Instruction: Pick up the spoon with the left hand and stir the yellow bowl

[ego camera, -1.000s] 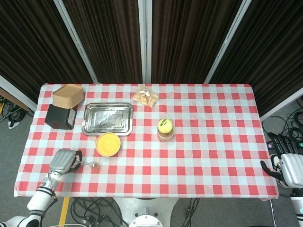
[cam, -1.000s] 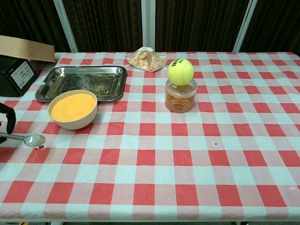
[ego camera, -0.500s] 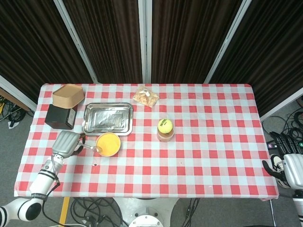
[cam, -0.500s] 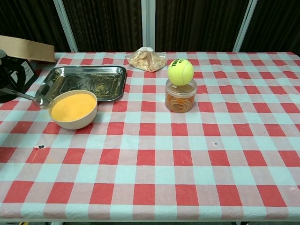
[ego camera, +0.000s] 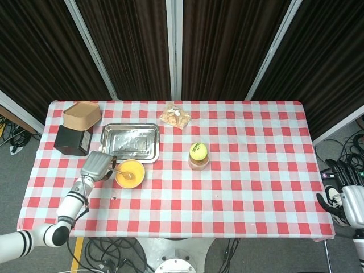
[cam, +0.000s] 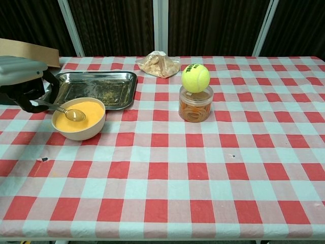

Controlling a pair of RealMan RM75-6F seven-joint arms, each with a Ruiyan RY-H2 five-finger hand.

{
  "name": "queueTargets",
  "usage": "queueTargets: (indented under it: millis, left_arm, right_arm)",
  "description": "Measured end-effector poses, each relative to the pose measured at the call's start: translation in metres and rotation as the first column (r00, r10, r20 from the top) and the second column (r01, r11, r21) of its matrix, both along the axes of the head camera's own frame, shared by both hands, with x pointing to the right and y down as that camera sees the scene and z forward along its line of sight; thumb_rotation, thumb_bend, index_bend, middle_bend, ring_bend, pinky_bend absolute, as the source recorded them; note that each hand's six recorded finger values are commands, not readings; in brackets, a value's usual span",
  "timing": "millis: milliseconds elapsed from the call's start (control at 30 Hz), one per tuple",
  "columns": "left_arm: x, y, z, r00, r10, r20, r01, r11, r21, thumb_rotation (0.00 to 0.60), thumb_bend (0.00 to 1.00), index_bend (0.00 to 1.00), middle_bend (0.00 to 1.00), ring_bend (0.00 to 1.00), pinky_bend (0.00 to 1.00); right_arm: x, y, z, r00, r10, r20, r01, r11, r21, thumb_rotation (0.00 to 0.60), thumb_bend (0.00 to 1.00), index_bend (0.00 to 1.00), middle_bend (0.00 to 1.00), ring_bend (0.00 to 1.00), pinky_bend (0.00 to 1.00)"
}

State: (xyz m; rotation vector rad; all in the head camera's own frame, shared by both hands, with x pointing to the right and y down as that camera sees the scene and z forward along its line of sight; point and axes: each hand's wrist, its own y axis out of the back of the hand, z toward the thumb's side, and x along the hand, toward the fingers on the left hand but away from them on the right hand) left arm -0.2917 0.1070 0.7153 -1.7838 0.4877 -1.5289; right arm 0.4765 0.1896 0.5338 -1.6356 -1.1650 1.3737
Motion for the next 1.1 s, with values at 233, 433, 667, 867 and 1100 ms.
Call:
queueTargets:
  millis: [233, 433, 667, 867, 1100]
  left_arm:
    - [0.005, 0.002, -0.003, 1.000, 0.010, 0.006, -0.010, 1.000, 0.001, 0.600, 0.38, 0.44, 0.97, 0.93, 0.97]
    - [0.006, -0.003, -0.006, 1.000, 0.020, 0.005, -0.020, 1.000, 0.014, 0.600, 0.34, 0.48, 0.97, 0.93, 0.97]
    - [0.004, -0.004, 0.002, 0.999, 0.026, 0.021, -0.026, 1.000, -0.007, 0.600, 0.34, 0.49, 0.97, 0.93, 0.97]
    - [0.004, -0.003, 0.006, 0.999, 0.029, 0.025, -0.029, 0.999, -0.019, 0.600, 0.34, 0.52, 0.97, 0.93, 0.97]
    - [0.003, -0.004, 0.008, 0.999, 0.024, 0.024, -0.023, 0.999, -0.030, 0.600, 0.35, 0.54, 0.97, 0.93, 0.97]
  right_arm:
    - [0.001, 0.000, 0.000, 1.000, 0.000, 0.003, 0.000, 1.000, 0.001, 0.600, 0.27, 0.00, 0.08, 0.00, 0.00]
    - [0.002, -0.001, 0.000, 1.000, 0.002, 0.005, -0.002, 1.000, 0.006, 0.600, 0.27, 0.00, 0.08, 0.00, 0.00]
    - [0.006, -0.001, -0.003, 1.000, 0.013, 0.001, -0.013, 1.000, 0.015, 0.600, 0.27, 0.00, 0.08, 0.00, 0.00]
    - [0.005, 0.000, -0.002, 1.000, 0.014, 0.004, -0.014, 1.000, 0.009, 0.600, 0.27, 0.00, 0.08, 0.00, 0.00]
    - [0.006, 0.001, -0.002, 1.000, 0.019, 0.002, -0.019, 1.000, 0.010, 0.600, 0.27, 0.00, 0.08, 0.00, 0.00]
